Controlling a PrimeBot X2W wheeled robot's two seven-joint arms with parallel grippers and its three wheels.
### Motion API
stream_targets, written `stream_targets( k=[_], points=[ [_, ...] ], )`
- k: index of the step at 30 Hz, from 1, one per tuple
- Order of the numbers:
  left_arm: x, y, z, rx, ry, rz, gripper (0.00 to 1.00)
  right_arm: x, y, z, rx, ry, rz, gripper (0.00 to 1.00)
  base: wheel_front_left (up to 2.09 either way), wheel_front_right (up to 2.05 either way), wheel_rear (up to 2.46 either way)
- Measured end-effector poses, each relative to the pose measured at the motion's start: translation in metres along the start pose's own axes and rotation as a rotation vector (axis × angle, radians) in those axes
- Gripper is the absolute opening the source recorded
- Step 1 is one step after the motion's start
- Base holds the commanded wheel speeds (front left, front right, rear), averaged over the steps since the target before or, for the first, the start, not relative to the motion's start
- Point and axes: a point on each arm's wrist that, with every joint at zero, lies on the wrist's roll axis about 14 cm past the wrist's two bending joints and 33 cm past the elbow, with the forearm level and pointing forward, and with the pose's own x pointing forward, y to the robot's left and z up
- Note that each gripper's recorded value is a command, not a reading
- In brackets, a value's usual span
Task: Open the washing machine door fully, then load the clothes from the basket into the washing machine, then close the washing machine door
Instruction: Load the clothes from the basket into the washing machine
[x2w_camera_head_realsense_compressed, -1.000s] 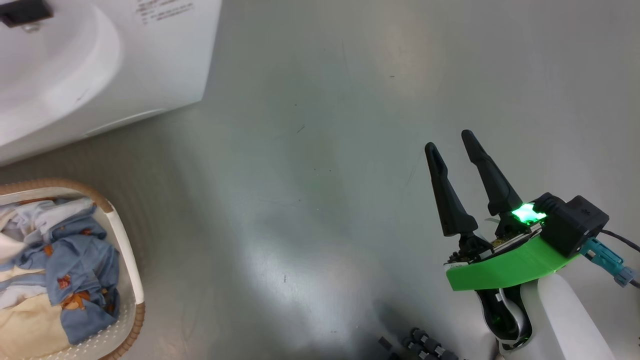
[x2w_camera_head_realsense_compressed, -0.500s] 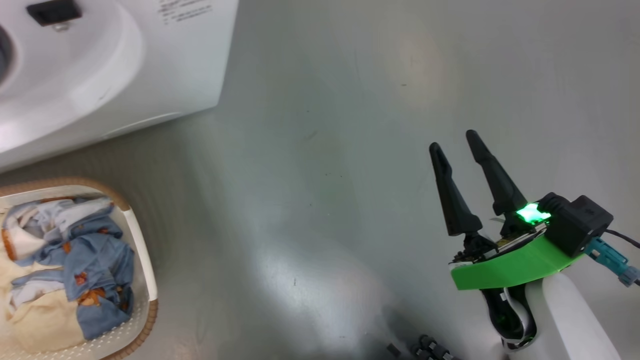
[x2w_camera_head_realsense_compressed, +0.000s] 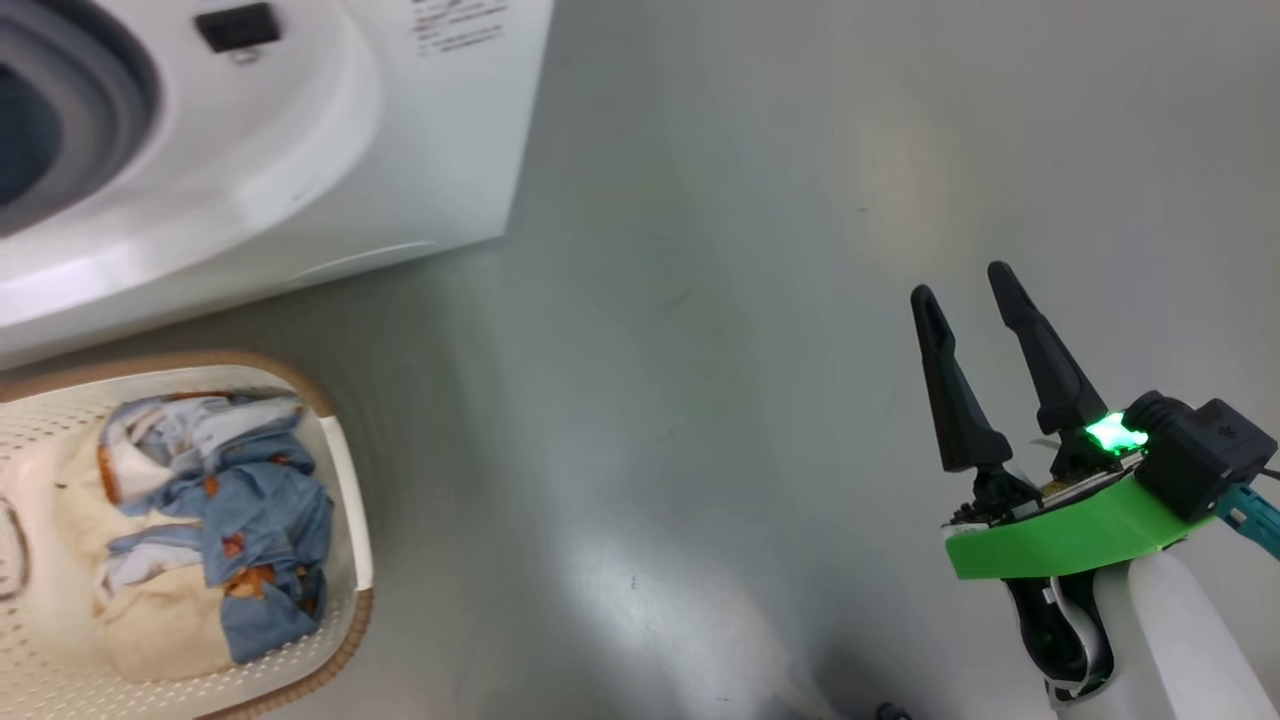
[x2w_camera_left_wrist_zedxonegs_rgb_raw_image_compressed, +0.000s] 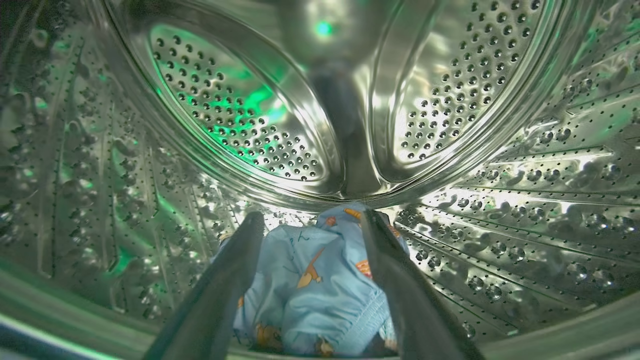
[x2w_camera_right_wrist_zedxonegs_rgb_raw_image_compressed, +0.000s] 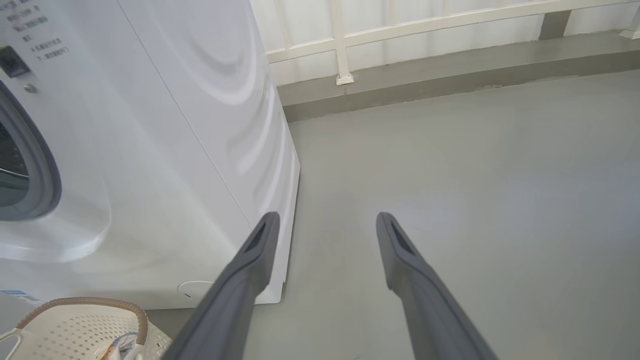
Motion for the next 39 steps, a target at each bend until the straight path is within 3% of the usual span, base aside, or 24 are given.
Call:
stream_targets(
  k=[22,39],
  points=[
    [-0.156,0.018,0.021,-0.042,-0.121,0.072,1.0,-0.009,0.019,0.027,-0.046,-0.058,0.085,1.0,0.0,0.0,0.0],
    [-0.275,0.024,0.025,-0.068,-0.071,0.15,1.0,-0.047,0.03,0.046,-0.079,-0.081,0.128,1.0,0.0,0.0,0.0]
  ],
)
